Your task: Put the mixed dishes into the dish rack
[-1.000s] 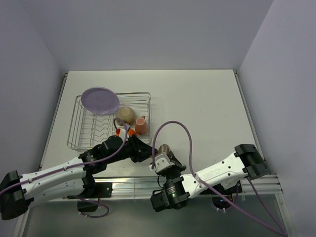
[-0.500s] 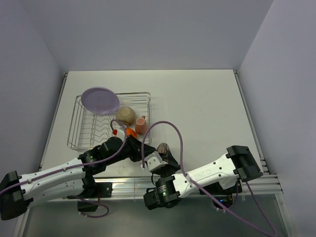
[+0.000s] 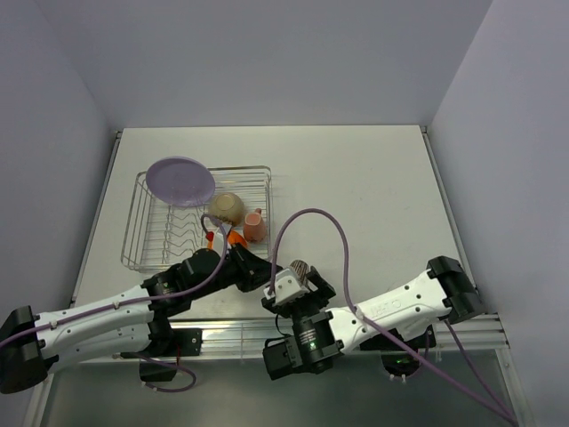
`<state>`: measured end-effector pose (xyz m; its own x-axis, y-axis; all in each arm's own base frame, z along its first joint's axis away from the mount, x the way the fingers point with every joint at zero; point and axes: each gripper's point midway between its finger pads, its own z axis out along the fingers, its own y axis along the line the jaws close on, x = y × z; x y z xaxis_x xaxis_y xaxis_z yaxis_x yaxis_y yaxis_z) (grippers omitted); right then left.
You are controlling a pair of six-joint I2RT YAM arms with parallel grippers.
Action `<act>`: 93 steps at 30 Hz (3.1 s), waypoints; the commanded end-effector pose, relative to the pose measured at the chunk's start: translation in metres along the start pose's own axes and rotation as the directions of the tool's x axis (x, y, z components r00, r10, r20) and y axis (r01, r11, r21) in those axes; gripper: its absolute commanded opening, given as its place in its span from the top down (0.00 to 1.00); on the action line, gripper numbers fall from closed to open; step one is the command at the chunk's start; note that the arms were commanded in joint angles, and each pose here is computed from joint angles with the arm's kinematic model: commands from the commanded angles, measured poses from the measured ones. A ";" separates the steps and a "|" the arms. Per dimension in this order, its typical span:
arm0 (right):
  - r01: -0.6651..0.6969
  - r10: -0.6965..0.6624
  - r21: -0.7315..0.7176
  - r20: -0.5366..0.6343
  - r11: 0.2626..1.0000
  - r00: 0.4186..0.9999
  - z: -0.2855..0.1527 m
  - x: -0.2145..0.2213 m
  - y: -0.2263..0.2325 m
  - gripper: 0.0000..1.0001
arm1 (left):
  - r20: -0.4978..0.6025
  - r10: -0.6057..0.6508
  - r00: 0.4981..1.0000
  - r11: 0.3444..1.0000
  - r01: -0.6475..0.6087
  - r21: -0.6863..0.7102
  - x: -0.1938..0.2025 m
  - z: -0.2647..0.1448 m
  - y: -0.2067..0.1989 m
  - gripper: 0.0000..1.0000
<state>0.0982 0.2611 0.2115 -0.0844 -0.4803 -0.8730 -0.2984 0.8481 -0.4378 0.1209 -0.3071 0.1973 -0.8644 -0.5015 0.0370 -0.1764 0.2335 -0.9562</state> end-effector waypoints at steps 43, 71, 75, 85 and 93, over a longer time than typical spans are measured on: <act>-0.884 0.820 -0.323 -0.360 0.338 0.445 -0.043 -0.057 -0.102 0.12 | 0.165 0.445 0.880 0.871 -0.468 0.149 -0.025 -0.040 -0.049 1.00; -0.658 0.558 -0.752 -0.527 0.046 0.641 -0.112 -0.088 -0.026 0.08 | -0.029 0.547 0.836 0.599 -0.368 0.711 0.060 -0.148 -0.126 1.00; -0.640 0.548 -0.768 -0.523 0.028 0.653 -0.115 -0.092 -0.022 0.09 | -0.030 0.537 0.843 0.591 -0.351 0.726 0.061 -0.155 -0.126 1.00; -0.623 0.533 -0.782 -0.518 0.022 0.669 -0.112 -0.112 -0.003 0.09 | -0.040 0.536 0.843 0.589 -0.340 0.733 0.062 -0.155 -0.122 1.00; -0.601 0.527 -0.799 -0.519 -0.020 0.672 -0.113 -0.131 0.007 0.15 | -0.047 0.547 0.836 0.580 -0.338 0.741 0.065 -0.155 -0.121 1.00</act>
<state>-0.0015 0.3002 0.3020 -0.7296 -0.0778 -0.6794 -0.6791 0.1998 0.7064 0.0227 -0.2469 0.3346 -0.8608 -0.2304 -0.4539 0.5003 -0.2188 -0.8378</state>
